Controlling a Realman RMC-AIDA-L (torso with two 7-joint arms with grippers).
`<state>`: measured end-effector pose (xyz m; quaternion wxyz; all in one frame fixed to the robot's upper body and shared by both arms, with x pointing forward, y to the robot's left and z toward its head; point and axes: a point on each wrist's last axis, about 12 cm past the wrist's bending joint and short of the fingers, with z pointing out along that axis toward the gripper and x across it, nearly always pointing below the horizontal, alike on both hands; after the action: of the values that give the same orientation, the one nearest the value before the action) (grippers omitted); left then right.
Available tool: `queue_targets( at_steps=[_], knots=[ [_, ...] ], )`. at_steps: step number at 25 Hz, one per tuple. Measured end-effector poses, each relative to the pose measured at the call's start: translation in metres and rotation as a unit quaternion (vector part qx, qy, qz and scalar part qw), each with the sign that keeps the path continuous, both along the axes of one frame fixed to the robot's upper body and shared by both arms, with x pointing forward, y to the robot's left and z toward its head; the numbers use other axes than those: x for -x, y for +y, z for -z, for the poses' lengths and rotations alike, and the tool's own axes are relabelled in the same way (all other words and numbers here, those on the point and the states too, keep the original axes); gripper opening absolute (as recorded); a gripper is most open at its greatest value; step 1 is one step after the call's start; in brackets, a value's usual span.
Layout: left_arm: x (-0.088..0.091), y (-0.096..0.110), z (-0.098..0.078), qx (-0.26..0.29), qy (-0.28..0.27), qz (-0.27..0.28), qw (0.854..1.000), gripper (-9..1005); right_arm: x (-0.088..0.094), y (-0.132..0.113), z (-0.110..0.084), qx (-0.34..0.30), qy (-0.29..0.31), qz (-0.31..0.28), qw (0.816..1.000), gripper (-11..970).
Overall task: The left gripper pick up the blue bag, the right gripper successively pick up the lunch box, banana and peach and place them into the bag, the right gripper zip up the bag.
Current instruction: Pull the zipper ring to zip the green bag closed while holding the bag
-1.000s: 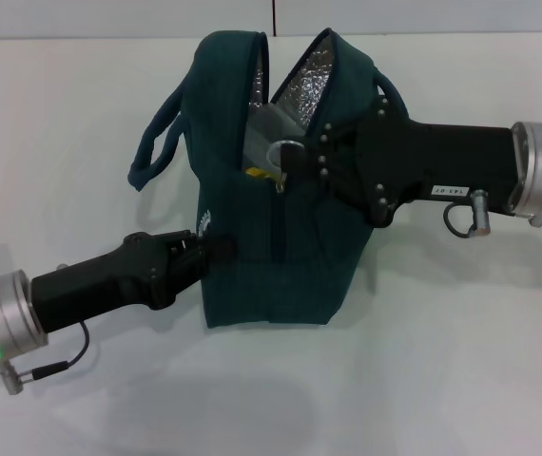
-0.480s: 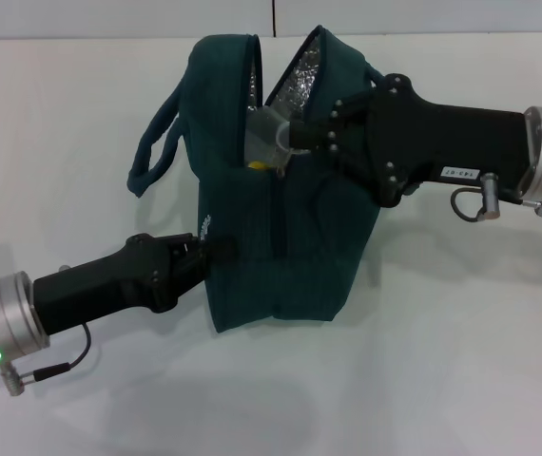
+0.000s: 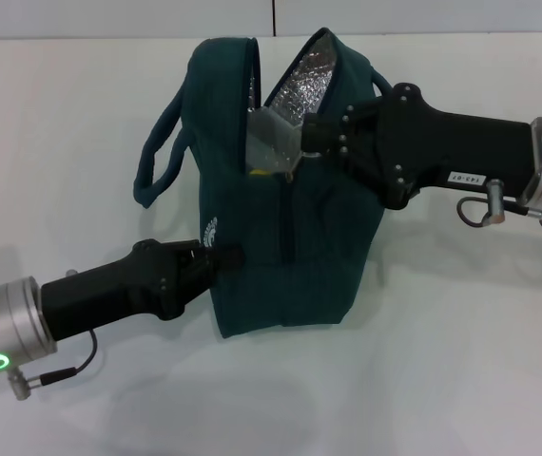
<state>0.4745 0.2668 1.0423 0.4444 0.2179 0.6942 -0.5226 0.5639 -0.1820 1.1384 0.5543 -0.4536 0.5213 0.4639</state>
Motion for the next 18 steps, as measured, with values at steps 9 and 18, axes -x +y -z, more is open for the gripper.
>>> queue_targets(
  at_steps=[9, 18],
  knots=[
    [0.001, -0.002, 0.001, -0.007, -0.011, 0.005, 1.0, 69, 0.002, 0.004, -0.004, -0.005, 0.001, -0.022, 1.0, 5],
    [0.001, 0.001, 0.001, 0.003, -0.01, -0.01, 1.0, 74, 0.023, -0.01, 0.0, -0.027, 0.002, -0.05, 0.998, 5]
  ],
)
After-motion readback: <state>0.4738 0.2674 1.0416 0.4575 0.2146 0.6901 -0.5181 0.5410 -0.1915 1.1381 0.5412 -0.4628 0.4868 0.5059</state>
